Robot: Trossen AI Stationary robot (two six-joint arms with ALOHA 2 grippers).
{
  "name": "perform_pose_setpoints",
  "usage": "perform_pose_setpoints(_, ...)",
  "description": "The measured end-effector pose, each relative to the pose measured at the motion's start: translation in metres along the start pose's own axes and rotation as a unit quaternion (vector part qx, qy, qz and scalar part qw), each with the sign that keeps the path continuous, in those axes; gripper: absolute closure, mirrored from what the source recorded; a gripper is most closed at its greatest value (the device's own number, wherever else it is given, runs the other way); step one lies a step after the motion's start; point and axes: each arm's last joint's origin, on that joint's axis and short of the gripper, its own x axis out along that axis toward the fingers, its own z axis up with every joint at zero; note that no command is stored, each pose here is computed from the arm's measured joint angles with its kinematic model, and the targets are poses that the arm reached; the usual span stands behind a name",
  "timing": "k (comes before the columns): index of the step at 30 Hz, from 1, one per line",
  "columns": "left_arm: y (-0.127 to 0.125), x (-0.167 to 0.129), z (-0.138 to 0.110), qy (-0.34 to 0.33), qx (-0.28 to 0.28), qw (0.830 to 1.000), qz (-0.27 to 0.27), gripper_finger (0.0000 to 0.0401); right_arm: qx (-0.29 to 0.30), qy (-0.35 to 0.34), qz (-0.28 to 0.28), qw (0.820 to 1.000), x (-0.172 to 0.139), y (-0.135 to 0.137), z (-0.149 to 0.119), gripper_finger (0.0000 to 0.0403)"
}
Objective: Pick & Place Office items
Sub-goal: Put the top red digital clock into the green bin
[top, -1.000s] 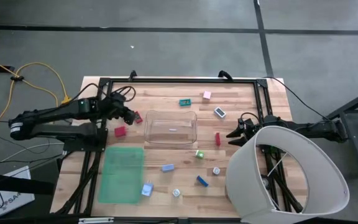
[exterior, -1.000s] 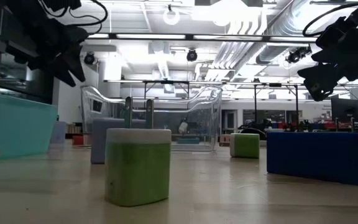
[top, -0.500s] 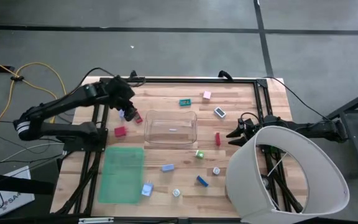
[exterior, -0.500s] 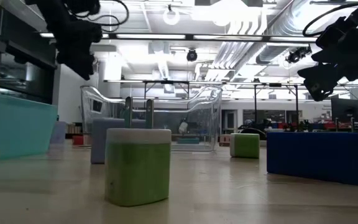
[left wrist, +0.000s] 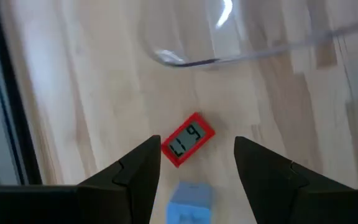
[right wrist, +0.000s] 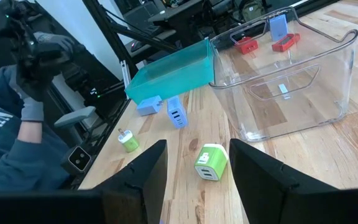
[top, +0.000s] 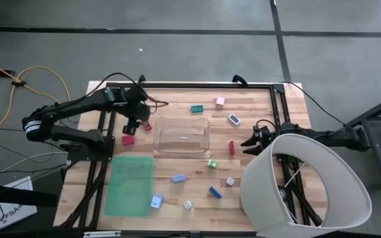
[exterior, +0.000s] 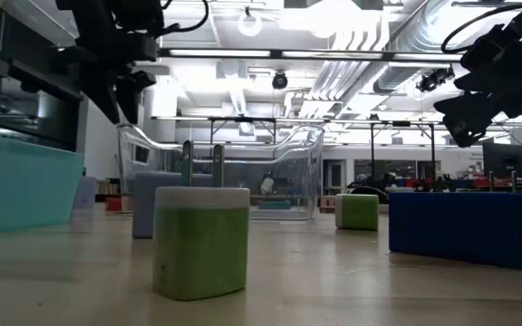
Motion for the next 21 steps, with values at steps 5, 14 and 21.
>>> perform_pose_setpoints(5, -0.001, 0.013, 0.006, 0.017, 0.098, 0.995, -0.021, 0.0206, 0.000, 0.000, 0.000, 1.000, 0.000, 0.000, 0.000, 0.0241)
perform_pose_setpoints(14, 0.015, 0.032, -0.001, 0.053, 0.084, 0.994, -0.043, 0.0206, 0.000, 0.000, 0.000, 1.000, 0.000, 0.000, 0.000, 0.0241)
perform_pose_setpoints(21, 0.022, 0.046, -0.004, 0.074, 0.096, 0.990, -0.067, 0.0206, 0.000, 0.000, 0.000, 1.000, 0.000, 0.000, 0.000, 0.0241)
